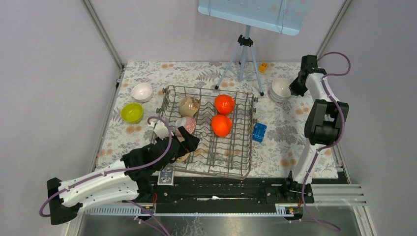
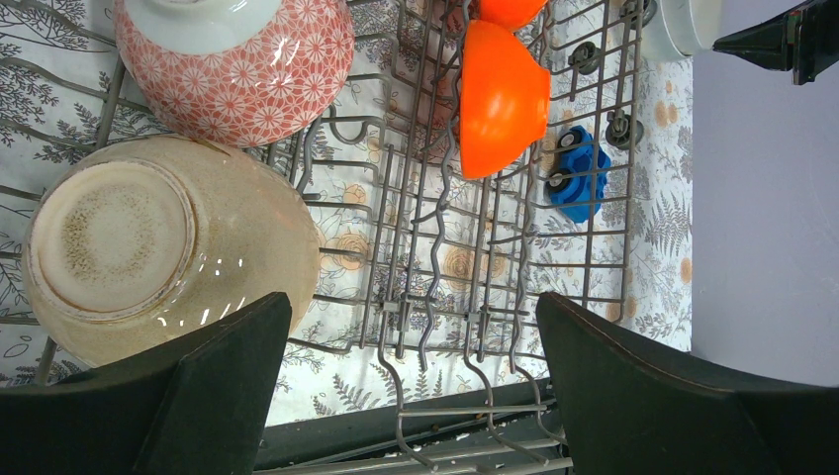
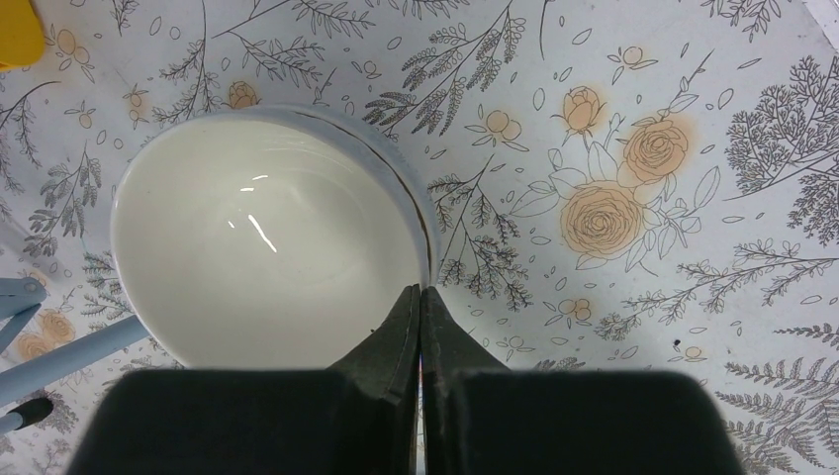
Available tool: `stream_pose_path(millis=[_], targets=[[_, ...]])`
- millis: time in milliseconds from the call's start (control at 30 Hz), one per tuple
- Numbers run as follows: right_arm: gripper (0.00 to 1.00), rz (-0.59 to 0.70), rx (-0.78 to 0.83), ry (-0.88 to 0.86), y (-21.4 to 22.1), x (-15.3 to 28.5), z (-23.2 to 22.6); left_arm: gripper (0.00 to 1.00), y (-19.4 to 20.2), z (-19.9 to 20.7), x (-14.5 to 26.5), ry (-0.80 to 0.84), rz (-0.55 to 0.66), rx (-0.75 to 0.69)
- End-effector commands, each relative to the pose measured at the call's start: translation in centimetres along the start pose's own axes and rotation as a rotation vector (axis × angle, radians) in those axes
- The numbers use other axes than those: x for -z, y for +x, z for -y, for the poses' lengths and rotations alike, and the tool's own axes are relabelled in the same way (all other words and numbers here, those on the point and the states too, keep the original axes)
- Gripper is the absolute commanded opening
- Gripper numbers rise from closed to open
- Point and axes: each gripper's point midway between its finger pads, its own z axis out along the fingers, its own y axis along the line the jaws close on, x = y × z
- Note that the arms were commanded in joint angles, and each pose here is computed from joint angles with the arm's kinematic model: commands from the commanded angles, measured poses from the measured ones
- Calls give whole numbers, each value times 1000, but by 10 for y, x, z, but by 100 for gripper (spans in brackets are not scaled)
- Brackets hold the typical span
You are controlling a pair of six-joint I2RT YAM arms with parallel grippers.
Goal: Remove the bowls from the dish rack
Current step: Adjust the bowl in the bowl.
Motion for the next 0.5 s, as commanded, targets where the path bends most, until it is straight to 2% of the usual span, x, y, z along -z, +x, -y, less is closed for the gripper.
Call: stream_pose_path(millis=[0, 133, 333, 467], targets=[[0, 45, -3, -14, -15, 20, -2, 99, -5, 7, 1, 22, 15, 22], [8, 48, -8, -26, -17, 24, -4, 99, -7, 8, 2, 22, 20, 19], [41, 54, 4, 3, -14, 22, 3, 99, -5, 7, 1, 21, 13, 24], [46, 50, 10, 13, -13, 17, 5, 99, -3, 5, 2, 23, 7, 26]])
